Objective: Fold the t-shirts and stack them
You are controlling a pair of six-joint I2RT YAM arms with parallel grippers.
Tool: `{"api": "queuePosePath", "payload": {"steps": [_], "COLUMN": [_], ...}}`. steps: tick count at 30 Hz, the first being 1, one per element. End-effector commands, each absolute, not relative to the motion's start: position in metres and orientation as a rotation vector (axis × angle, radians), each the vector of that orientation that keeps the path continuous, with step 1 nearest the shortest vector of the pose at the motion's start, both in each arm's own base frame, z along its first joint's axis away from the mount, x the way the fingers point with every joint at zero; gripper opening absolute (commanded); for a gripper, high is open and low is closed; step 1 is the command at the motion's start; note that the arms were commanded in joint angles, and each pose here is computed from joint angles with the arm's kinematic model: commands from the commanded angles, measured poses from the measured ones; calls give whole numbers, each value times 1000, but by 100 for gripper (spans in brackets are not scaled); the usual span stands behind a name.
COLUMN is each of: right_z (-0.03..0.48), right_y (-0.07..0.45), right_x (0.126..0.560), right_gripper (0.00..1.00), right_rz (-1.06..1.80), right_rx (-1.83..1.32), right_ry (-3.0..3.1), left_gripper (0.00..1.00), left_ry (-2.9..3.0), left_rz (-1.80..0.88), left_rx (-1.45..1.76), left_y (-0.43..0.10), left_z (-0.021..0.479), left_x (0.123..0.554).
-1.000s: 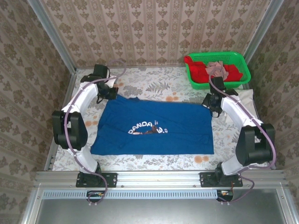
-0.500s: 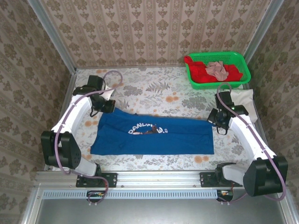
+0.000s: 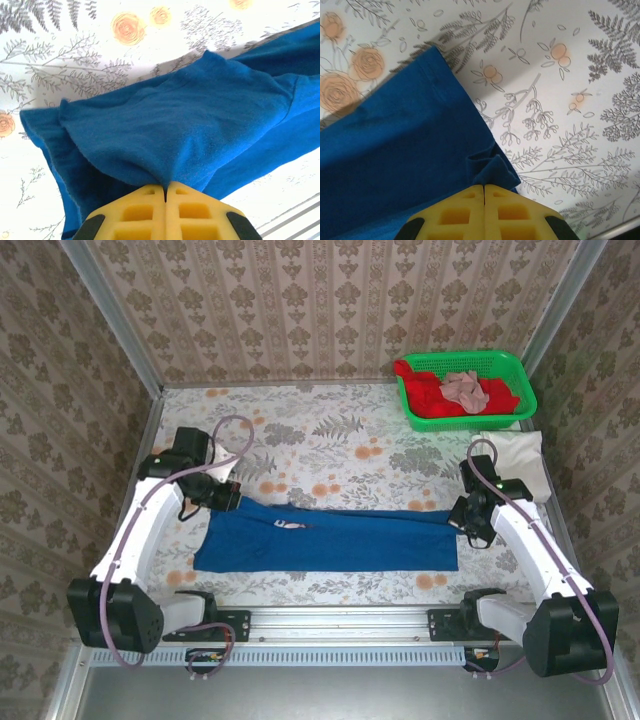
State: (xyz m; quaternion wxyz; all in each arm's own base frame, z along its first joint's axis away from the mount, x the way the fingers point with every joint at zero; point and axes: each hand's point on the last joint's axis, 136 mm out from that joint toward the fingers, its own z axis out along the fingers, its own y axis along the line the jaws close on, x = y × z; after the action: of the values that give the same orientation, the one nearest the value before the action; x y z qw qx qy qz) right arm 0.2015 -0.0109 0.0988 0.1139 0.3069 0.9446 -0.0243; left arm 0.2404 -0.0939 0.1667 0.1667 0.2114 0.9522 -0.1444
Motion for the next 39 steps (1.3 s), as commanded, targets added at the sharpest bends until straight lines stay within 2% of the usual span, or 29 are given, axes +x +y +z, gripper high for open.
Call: {"api": "queuePosePath", "payload": {"steps": [1, 5, 11, 25, 39], "right_z": [94, 88, 83, 70, 53], "right_y": [-16, -14, -12, -5, 6], "right_x": [180, 174, 172, 166, 161], "right_gripper": [0, 0, 0, 0, 0], "right_rz": [-134, -130, -122, -73, -8], "right_rx": [948, 963, 956, 1007, 1071], "right_ry": [2813, 2834, 2855, 2883, 2930], "left_gripper": [0, 0, 0, 0, 0], "left_ry": [2664, 2616, 2480, 2544, 2674], "left_rz": [-488, -536, -604, -535, -433], "left_rx": [725, 754, 892, 1219, 1304], "left_y": [-100, -105, -120, -101, -78], "left_z": [168, 167, 193, 148, 94], "left_x": [224, 222, 227, 178, 182]}}
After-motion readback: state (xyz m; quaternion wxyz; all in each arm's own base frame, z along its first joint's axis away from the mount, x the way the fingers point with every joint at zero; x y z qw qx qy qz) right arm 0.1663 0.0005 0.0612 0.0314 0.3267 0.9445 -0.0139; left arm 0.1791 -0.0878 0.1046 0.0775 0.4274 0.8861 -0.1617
